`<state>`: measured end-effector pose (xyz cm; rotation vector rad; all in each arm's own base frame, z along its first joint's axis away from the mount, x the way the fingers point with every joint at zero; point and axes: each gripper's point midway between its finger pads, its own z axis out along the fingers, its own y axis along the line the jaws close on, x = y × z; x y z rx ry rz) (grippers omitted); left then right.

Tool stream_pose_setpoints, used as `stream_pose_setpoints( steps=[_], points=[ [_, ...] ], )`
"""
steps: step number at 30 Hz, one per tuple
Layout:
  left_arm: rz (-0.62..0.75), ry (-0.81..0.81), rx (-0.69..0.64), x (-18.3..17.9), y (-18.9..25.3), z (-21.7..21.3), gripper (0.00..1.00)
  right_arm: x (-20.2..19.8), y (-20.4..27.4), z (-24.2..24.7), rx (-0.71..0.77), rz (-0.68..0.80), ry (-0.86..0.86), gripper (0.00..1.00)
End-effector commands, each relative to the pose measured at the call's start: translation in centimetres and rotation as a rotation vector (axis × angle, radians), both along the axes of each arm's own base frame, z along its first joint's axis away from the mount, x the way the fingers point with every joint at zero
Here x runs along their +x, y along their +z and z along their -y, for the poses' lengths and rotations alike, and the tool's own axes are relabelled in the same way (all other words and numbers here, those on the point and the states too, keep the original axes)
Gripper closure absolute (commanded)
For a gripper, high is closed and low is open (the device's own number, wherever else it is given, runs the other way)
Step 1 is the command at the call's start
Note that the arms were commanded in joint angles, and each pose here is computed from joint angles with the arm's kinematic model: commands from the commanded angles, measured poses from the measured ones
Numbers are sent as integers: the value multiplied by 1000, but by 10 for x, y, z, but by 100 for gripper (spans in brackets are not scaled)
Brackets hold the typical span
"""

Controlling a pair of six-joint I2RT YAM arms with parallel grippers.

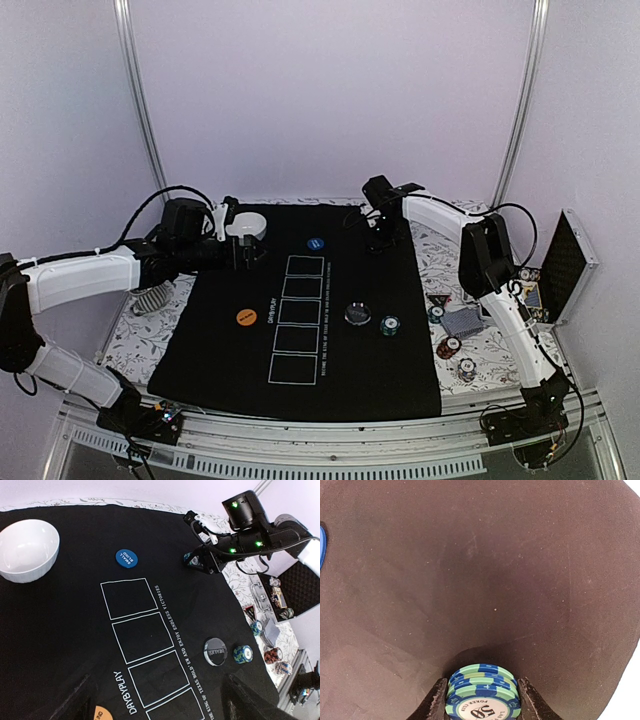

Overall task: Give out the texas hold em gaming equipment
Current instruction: Place the poker chips pile in the small blind area.

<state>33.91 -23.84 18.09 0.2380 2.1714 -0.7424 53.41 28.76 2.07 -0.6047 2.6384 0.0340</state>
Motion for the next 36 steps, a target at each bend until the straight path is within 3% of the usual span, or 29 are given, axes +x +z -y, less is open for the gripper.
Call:
stream_pose_setpoints(
  steps=[1,12,17,19,20,21,22,31,33,36],
  points=[
    [-14,-5,28,-3,-10,-2,13,-1,-26,4,-36,-17,-1,55],
    [-14,-4,29,-3,-11,-2,12,8,-25,5,-59,28,24,44],
    [-12,-3,30,-3,-10,-3,12,12,-7,-4,-20,55,50,31],
    [-13,-2,29,-3,-10,-3,12,10,6,-15,39,55,86,21],
    [-12,-2,28,-3,-10,-2,12,8,15,-22,73,58,106,15],
    [-11,-1,27,-3,-9,-3,12,8,25,-27,106,64,123,2],
    [-11,-1,26,-3,-9,-3,12,7,37,-33,138,74,137,1],
    [-1,6,23,-6,-2,-6,12,11,187,-42,288,330,165,1],
    [1,9,22,-7,-1,-7,12,1,239,-30,300,418,167,1],
    [5,14,23,-8,1,-9,12,-22,265,-5,262,445,134,1]
  ],
)
